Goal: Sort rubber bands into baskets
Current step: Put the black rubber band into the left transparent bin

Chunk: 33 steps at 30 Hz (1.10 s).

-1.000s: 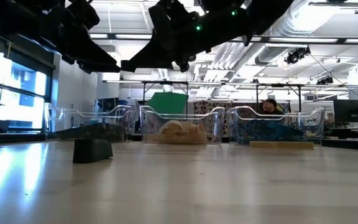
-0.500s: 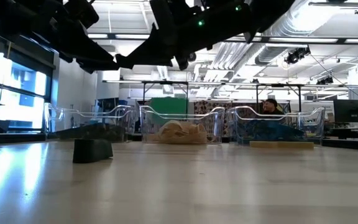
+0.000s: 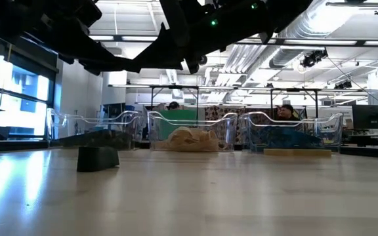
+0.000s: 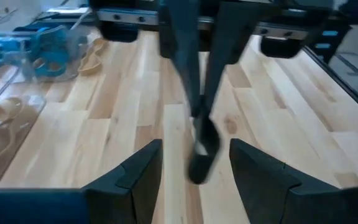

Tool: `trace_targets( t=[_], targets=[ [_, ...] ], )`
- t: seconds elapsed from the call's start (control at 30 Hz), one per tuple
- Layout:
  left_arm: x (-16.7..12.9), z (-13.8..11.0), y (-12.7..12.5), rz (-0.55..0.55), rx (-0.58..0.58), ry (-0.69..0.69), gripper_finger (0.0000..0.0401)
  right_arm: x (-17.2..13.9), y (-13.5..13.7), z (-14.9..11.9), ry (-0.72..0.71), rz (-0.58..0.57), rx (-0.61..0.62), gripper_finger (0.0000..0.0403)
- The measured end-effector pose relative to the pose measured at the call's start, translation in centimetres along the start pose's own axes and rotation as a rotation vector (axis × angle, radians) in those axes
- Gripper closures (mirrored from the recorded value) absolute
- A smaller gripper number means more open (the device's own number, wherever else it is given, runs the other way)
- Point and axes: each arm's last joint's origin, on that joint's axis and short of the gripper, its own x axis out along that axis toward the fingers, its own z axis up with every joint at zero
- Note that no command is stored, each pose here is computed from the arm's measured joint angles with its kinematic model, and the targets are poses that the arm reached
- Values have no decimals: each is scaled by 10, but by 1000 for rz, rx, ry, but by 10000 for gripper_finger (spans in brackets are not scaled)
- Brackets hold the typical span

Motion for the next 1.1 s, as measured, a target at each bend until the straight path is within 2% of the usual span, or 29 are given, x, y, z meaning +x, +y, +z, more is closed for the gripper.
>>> trace_targets(
  t=[0.17, 0.4, 0.57, 0.73, 0.87, 1.03, 1.1],
  targets=[
    [0, 0, -6, -29, 45, -1, 263, 0, 0, 1, -11, 0, -2, 403],
    [0, 4, -12, -57, 117, -41, 388, 0, 0, 2, -19, 1, 2, 403],
    [0, 4, -10, -12, 104, -44, 396, 0, 0, 2, -20, -4, 0, 388],
    [0, 4, -3, 76, 78, -43, 398, 0, -4, 1, -8, -88, -5, 312],
    [-1, 5, 7, 154, 24, -42, 400, -2, -8, 3, 3, -109, -5, 256],
    [-2, 4, 17, 208, -5, -40, 400, -13, -11, 15, 5, -127, -6, 223],
    [-3, 5, 23, 275, -27, -31, 400, -19, -13, 19, 24, -160, -20, 220]
  ],
)
